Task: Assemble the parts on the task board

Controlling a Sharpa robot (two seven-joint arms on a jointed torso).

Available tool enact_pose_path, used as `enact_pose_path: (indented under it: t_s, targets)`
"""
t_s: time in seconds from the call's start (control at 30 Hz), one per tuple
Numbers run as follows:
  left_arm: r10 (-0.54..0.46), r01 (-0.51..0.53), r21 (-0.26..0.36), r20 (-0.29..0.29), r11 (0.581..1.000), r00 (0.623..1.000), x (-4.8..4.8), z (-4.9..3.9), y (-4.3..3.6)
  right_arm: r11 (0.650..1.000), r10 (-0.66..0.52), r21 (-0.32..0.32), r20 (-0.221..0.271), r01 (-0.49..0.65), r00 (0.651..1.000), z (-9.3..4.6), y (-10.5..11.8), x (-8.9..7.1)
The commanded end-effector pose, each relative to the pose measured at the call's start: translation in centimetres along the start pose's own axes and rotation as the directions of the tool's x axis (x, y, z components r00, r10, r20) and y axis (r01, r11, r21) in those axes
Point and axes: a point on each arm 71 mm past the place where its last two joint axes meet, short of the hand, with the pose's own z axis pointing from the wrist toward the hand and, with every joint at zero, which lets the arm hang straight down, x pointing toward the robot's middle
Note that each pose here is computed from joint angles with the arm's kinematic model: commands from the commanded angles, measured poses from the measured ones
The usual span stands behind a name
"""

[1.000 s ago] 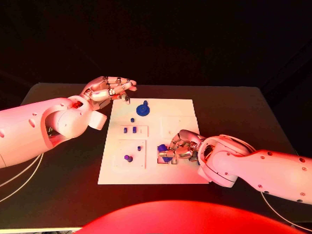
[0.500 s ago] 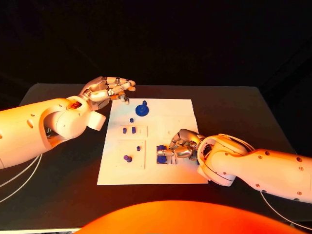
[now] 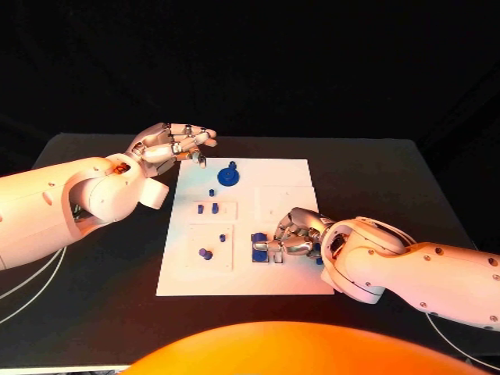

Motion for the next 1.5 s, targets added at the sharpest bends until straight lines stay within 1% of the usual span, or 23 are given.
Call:
enact_pose_path:
  t_s: [0.03, 0.27, 0.63, 1.03, 1.5]
  targets:
    - [0.002, -0.002, 0.001, -0.015, 1.000, 1.000, 0.19, 0.00, -0.05, 0.999, -0.022, -0.026, -0.011, 0.022, 1.000, -0.34, 0.28, 0.25]
    - [0.002, -0.002, -0.004, -0.013, 1.000, 1.000, 0.19, 0.02, -0.01, 0.999, -0.025, -0.037, -0.031, 0.024, 0.999, -0.76, 0.44, 0.77]
    - [0.002, -0.002, -0.008, -0.013, 1.000, 1.000, 0.20, 0.06, 0.04, 0.999, -0.045, -0.028, -0.040, 0.044, 0.998, -0.46, 0.17, 1.15]
    - [0.000, 0.000, -0.011, -0.012, 1.000, 1.000, 0.18, 0.14, 0.14, 0.999, -0.054, 0.004, -0.023, 0.054, 0.998, -0.16, -0.47, 1.00]
    - [-0.002, 0.002, -0.025, -0.010, 1.000, 1.000, 0.08, 0.10, 0.62, 0.998, -0.062, -0.003, -0.055, 0.062, 0.997, -0.51, -0.46, 1.21]
